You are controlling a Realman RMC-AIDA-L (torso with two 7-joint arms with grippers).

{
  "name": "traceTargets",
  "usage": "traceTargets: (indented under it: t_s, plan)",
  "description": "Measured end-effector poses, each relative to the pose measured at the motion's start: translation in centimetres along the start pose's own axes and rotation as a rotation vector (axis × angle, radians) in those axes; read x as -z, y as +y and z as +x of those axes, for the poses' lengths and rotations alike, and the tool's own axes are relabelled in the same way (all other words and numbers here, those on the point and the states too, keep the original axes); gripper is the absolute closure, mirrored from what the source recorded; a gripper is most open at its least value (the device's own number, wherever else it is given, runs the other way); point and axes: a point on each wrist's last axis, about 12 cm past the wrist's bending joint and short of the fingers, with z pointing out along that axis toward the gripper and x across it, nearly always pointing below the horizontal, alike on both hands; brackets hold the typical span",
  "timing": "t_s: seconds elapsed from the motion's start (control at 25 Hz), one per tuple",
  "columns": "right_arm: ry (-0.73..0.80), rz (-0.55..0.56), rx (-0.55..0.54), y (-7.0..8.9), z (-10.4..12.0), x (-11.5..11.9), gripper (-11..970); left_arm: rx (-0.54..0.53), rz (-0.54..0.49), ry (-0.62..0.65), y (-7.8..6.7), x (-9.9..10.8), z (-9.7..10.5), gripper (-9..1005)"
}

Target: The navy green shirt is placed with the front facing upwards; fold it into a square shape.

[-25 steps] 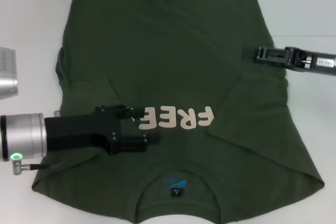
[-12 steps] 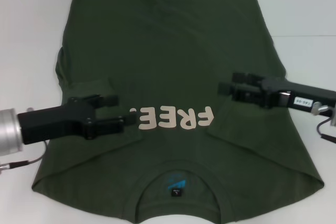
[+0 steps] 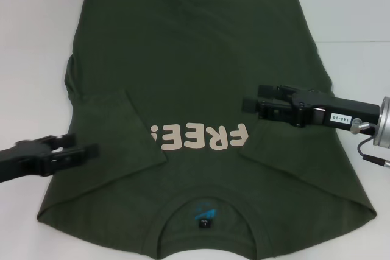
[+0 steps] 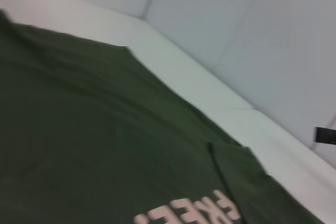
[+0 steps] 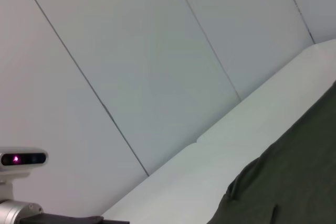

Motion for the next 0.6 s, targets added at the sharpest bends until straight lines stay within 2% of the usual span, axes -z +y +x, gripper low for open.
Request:
traceTargets:
  t_s: [0.24, 0.6]
  plan:
    - [0.049, -0.013, 0.015, 0.1, 0.1, -0.6, 16, 0.068, -0.087, 0.016, 0.6, 2.4, 1.2, 148]
    - [0.148, -0.089, 0.025, 0.8, 0.1, -0.8, 17, 0.073, -0.141, 0.076, 0.6, 4.0, 2.2, 148]
